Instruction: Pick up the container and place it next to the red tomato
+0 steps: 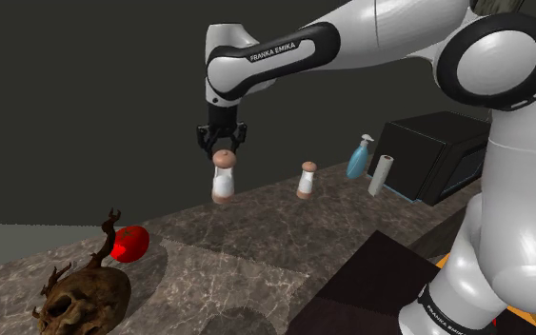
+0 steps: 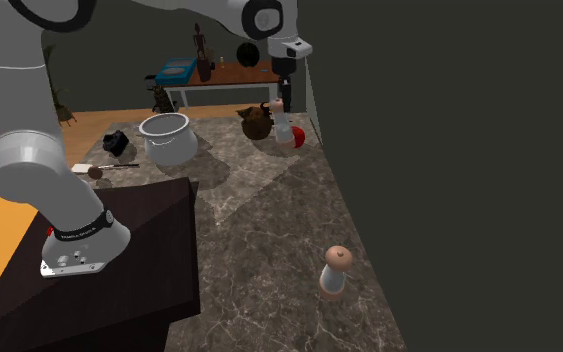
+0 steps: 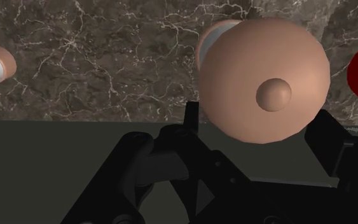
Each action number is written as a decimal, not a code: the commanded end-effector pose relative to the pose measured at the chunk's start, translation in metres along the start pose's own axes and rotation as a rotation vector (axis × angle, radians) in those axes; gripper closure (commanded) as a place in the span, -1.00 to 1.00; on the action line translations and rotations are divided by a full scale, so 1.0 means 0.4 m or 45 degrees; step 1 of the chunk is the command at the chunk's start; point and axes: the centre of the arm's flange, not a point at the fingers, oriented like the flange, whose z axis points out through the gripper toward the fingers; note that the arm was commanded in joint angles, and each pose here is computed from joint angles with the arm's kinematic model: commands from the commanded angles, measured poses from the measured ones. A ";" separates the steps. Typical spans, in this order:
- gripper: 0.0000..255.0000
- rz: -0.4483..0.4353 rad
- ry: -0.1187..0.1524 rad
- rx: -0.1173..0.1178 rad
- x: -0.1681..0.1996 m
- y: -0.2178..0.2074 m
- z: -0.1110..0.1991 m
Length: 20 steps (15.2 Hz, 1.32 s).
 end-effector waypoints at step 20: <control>1.00 0.002 0.001 0.000 -0.061 -0.597 0.115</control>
